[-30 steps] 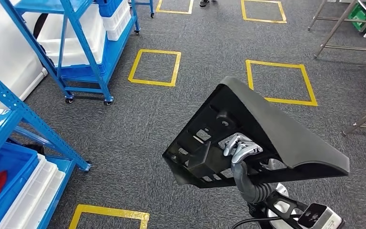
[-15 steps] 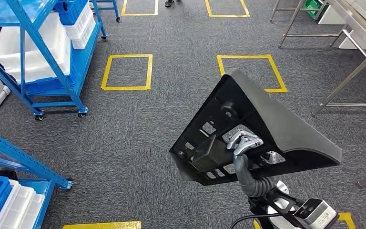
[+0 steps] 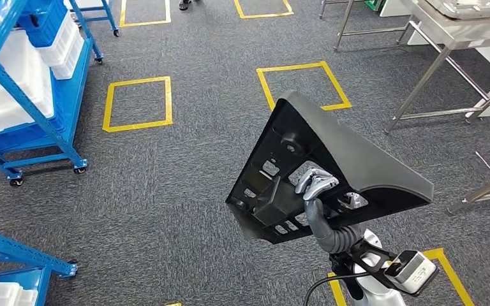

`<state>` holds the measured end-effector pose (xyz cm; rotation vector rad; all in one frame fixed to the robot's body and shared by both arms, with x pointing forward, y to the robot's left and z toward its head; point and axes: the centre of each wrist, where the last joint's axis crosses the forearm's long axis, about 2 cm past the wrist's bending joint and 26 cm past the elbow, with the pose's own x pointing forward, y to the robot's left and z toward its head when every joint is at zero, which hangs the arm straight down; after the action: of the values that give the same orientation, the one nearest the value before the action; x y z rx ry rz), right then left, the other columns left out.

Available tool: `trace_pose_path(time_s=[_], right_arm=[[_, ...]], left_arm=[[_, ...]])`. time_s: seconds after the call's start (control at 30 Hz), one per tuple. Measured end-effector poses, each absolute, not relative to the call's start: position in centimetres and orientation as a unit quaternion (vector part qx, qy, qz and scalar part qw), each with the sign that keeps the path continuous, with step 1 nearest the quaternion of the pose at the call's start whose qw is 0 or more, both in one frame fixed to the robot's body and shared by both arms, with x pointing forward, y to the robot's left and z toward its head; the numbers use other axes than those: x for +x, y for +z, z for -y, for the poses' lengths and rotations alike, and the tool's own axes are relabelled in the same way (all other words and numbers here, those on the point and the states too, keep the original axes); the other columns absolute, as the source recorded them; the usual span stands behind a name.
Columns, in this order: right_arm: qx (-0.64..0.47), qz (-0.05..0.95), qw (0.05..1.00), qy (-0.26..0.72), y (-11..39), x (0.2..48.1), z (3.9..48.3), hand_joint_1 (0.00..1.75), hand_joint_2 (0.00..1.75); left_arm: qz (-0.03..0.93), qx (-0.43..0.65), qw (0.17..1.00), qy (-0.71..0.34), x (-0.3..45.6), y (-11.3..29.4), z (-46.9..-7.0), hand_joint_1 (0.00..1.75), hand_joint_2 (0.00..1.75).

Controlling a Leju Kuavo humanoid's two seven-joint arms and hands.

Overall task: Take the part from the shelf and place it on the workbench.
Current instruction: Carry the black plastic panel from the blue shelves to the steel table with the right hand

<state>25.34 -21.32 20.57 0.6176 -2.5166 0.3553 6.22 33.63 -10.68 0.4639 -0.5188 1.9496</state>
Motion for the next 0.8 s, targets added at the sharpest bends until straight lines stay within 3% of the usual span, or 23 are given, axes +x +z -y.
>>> trace_pose_path(time_s=[0.8], right_arm=[[0.183,0.933,0.278,0.136,19.7,25.6,21.4,1.75,1.75]], left_arm=[[0.195,0.192,0.514,0.813,5.1,-10.8,-33.7,0.00,1.75]])
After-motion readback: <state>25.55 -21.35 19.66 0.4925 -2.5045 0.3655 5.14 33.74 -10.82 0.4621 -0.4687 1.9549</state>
